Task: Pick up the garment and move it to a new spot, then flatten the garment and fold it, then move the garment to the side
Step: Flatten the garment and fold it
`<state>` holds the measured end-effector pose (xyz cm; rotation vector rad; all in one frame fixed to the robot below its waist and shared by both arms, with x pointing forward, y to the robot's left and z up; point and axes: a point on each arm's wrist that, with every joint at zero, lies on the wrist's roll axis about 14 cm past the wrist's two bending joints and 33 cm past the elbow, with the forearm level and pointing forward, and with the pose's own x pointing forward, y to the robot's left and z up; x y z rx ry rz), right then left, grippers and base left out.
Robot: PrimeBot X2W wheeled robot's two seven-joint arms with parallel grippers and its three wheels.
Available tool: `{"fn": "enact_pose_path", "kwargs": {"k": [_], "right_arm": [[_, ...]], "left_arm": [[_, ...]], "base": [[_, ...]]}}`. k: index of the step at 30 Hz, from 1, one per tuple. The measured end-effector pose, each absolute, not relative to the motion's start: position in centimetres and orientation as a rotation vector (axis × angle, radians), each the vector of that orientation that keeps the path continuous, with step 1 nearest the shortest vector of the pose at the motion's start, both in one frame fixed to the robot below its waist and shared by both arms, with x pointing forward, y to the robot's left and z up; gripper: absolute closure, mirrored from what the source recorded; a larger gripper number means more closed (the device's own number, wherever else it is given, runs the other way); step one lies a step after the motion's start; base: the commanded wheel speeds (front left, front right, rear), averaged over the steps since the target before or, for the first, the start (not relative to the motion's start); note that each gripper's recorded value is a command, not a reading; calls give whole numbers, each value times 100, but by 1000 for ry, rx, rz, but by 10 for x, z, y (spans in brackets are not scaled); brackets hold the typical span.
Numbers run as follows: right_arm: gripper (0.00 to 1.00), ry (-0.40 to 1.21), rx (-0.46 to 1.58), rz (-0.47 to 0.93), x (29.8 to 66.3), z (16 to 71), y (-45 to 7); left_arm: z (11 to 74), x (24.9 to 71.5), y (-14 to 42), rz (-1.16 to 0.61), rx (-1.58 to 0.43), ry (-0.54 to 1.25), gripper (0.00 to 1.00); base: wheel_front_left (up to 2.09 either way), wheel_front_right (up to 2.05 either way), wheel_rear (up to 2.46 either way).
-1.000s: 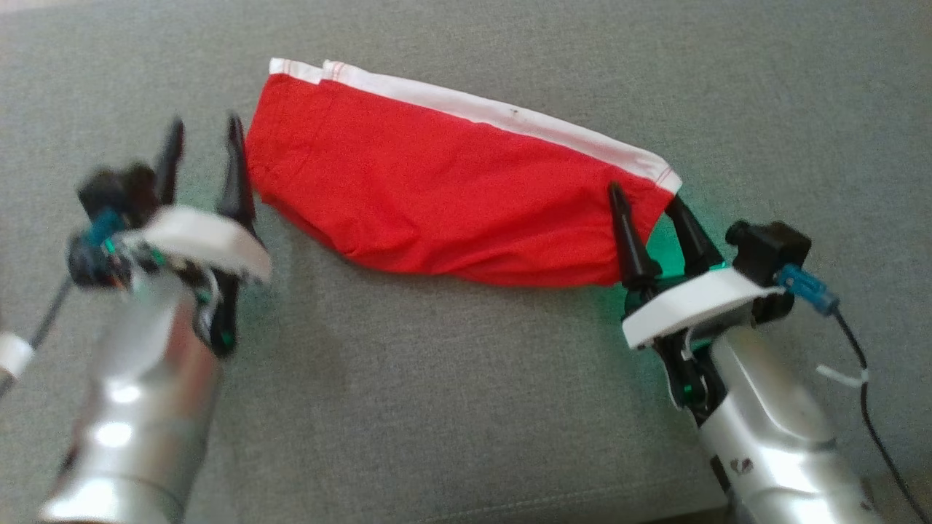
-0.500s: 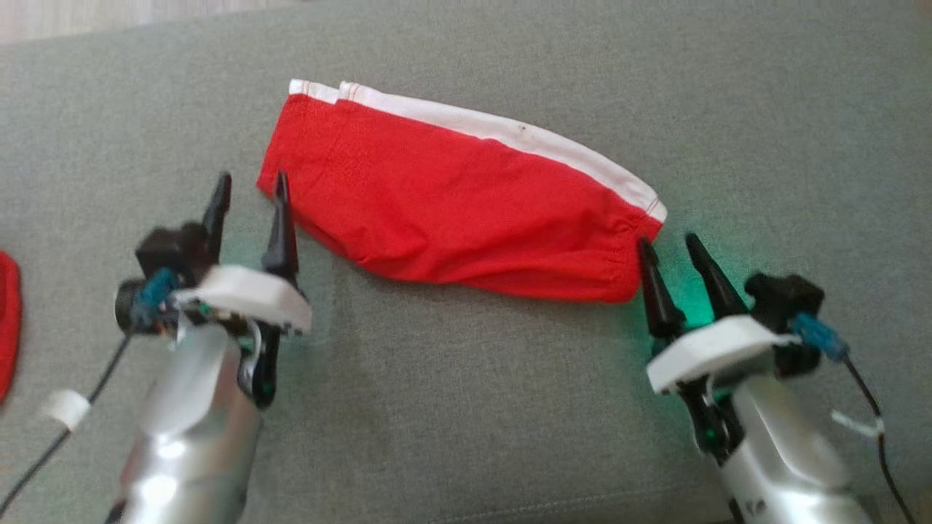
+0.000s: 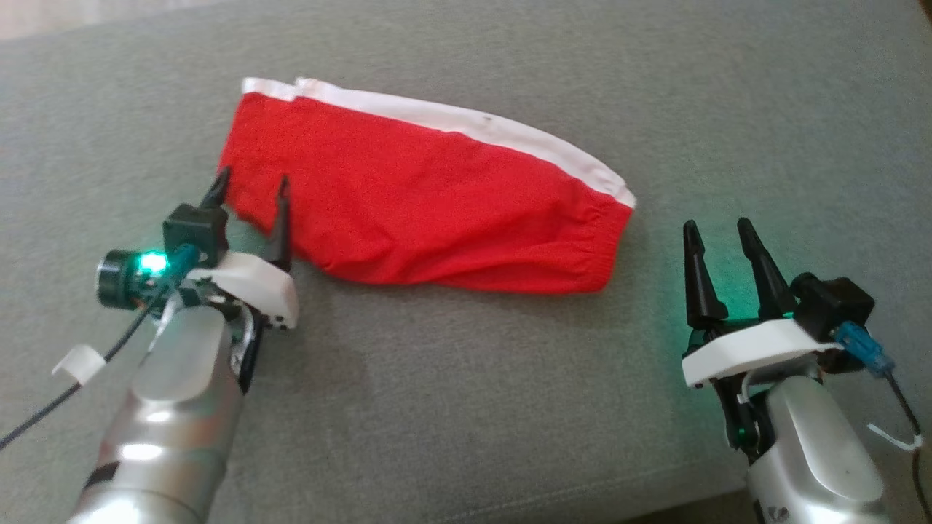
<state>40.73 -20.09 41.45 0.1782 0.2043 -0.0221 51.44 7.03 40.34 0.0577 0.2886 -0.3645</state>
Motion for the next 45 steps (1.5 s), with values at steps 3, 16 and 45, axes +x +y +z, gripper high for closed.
{"fn": "enact_pose_path", "kwargs": {"k": [3,16,45], "right_arm": [[0,197,181,-39,405,417,-206],[0,193,190,-52,408,416,-210],[0,165,227,234,395,439,-110]], "left_arm": [[389,519,74,-351,95,336,0],[361,513,78,-328,60,472,100],[404,383,178,104,-226,275,0]], "base": [[0,0,0],[0,0,0],[0,0,0]]}}
